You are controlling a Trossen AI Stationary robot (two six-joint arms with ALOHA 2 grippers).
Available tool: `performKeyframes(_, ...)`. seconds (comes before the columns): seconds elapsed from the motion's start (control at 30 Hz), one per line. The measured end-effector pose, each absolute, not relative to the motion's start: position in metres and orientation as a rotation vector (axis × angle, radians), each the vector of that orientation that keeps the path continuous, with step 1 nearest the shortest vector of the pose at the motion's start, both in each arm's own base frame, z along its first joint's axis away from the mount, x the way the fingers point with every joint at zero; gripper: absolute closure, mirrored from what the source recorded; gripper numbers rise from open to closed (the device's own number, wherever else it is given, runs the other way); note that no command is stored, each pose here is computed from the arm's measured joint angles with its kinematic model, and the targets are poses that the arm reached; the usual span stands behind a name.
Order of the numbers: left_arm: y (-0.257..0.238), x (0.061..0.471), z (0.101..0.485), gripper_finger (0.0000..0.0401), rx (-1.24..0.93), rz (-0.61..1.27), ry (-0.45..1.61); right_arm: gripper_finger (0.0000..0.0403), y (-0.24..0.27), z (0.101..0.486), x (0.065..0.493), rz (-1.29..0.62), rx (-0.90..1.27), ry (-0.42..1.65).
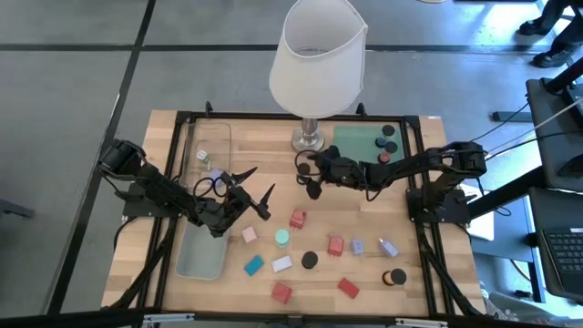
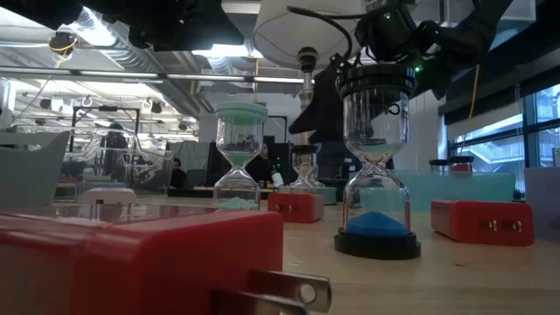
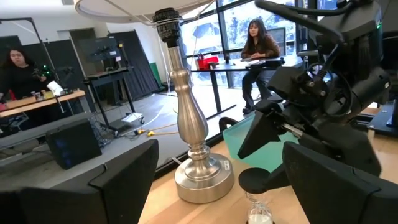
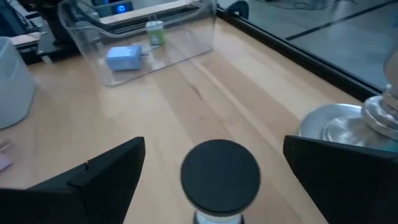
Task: Pick & Place Office items
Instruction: Put the white hourglass into the green bin
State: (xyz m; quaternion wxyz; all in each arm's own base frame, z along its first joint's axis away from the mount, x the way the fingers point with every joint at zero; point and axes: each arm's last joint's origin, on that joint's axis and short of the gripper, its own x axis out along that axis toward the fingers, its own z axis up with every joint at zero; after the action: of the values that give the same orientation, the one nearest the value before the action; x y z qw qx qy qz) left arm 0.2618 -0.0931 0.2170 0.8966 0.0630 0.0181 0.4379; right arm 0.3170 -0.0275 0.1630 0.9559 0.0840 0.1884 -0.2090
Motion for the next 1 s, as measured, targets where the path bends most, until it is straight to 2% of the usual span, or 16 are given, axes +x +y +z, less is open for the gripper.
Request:
performKeyframes(0.7,-0.093,0.262,0.217,0.0061,0.131,0.909,0.038,0.002,-0.028,0.147,0.322,-0.428,0.134,0.41)
performKeyframes(1.0,-0.093,0.262,0.217,0.0061,0.131,0.908,0.038,0.0068,-0.029,0.147,0.322,-0.443,0.129,0.41)
